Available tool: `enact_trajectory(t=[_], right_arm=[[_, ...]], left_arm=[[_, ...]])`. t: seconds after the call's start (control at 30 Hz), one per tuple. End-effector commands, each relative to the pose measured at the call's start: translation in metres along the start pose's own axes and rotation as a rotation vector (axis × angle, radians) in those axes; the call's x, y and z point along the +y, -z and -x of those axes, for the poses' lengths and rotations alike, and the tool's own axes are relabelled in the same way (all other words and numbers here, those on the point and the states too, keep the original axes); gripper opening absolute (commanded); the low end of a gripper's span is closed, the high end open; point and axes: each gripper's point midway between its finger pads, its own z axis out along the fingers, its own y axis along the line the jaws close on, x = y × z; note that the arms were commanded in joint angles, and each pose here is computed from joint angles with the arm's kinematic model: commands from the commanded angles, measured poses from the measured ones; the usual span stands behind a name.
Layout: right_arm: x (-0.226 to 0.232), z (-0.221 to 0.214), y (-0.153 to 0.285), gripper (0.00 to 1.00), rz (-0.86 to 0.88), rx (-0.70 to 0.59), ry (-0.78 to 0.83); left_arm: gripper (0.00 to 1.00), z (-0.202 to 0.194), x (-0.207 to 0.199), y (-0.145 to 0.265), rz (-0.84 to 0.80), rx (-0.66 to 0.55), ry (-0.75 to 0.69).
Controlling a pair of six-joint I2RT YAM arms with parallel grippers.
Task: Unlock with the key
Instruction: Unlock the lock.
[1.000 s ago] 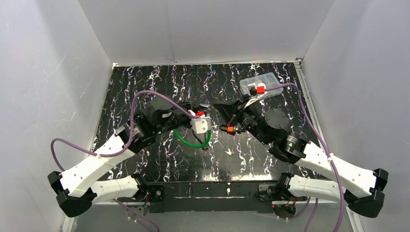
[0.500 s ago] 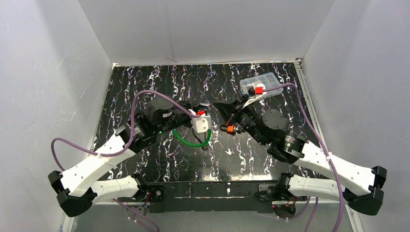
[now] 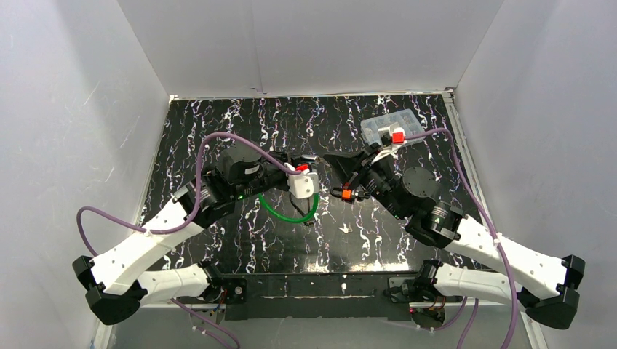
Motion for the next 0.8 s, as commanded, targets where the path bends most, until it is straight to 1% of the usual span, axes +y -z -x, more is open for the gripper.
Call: enact_trajectory(t=[0.0,0.13,0.47,0.77], right_arm=[[0.01,-0.004,-0.004,0.01,0.049,0.017,0.009],[0.011,-0.008,-0.002,0.01,0.066,0.021,0.012],[0.007,-0.022,-0.003,0.01,0.067,0.028,0.003],[0.01,-0.031,-0.009,0.01,0.08,0.043,-0.014]], left_arm=[[0.0,0.061,0.019,0.009,0.013,-0.236,-0.021],[0.0,0.063,0.019,0.006,0.012,-0.245,-0.017],[0.0,0.071,0.021,-0.005,0.047,-0.284,-0.069],[0.0,0.064,0.021,-0.015,0.078,-0.257,-0.073]])
